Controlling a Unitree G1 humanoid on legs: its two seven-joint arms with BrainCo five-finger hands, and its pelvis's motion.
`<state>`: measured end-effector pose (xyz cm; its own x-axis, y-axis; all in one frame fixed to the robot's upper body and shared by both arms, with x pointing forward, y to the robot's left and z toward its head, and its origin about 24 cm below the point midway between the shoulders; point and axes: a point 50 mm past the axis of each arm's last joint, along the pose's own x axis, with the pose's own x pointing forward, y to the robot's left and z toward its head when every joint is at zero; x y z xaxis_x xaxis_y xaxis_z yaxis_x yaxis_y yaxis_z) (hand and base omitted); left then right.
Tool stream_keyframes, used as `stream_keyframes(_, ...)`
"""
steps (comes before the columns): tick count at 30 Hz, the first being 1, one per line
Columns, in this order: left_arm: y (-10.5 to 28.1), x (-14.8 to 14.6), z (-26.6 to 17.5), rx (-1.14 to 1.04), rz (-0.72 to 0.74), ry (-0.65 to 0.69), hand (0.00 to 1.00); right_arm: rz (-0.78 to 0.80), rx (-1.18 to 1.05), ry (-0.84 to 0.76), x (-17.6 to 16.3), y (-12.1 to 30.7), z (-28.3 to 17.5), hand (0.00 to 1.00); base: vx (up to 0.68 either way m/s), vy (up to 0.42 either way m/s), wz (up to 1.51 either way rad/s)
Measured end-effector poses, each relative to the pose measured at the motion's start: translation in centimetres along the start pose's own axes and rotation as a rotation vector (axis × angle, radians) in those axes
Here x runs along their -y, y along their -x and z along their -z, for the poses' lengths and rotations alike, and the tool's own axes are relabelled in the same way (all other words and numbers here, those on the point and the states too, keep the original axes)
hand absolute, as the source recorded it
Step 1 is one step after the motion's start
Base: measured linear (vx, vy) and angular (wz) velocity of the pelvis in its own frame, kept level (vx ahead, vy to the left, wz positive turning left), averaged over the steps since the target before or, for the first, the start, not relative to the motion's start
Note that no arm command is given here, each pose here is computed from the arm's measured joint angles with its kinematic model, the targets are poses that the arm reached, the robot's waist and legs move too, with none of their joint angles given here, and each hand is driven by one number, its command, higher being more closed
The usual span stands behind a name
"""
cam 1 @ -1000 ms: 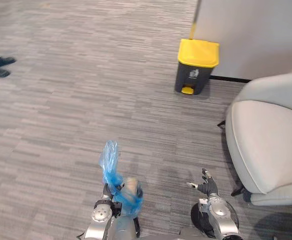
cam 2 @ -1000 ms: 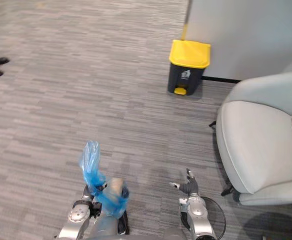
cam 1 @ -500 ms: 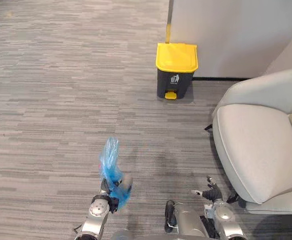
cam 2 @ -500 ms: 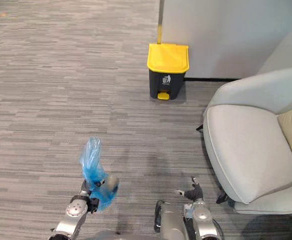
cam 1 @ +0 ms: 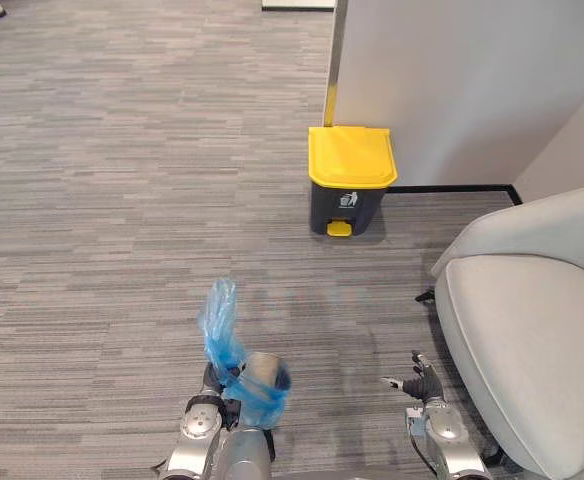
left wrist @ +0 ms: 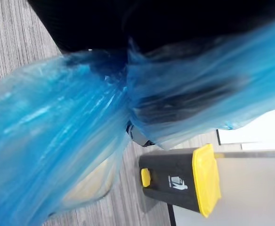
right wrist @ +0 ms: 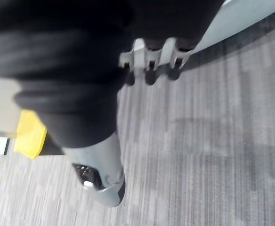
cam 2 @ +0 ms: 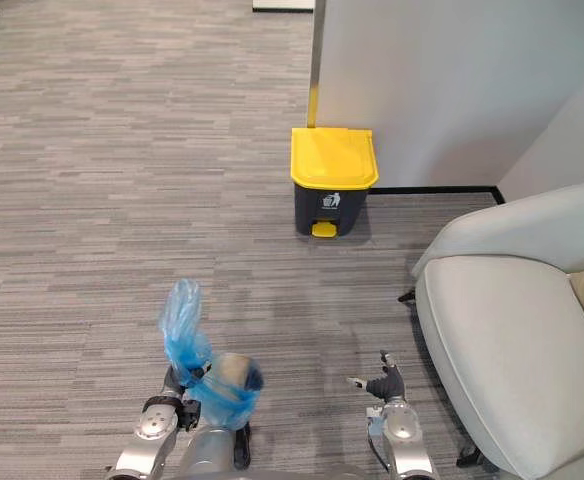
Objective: Gather rubbish on tea table into small bin, then transfer packed bag to large trash can.
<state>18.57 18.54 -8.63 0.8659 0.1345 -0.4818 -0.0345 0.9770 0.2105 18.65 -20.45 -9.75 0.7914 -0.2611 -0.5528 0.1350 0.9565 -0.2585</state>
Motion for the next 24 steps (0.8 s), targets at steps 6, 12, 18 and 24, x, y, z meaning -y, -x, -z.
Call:
stream_keyframes(6,0.8,0.0,1.2,-0.038,0.043,-0.071,1.0,-0.023,-0.055,0.014,-0.8,0.8,1.6,0.0,0.27,0.078,-0.12)
stream_keyframes(12,0.3,-0.4,0.2,-0.004,0.03,-0.074,1.0,-0.023,-0.027,0.009,-1.0,0.8,1.0,0.0,0.39,-0.135,0.18)
stream_keyframes(18,-0.4,0.7,0.1,-0.021,0.052,-0.053,1.0,0.002,-0.033,0.041,0.3,0.0,0.8,0.0,0.49,-0.175,0.02)
stream_keyframes(24,0.0,1.8,-0.3,0.0,0.065,0.018,1.0,-0.021,-0.009,0.003,-0.9,0.7,0.6,0.0,0.34,-0.076,-0.22)
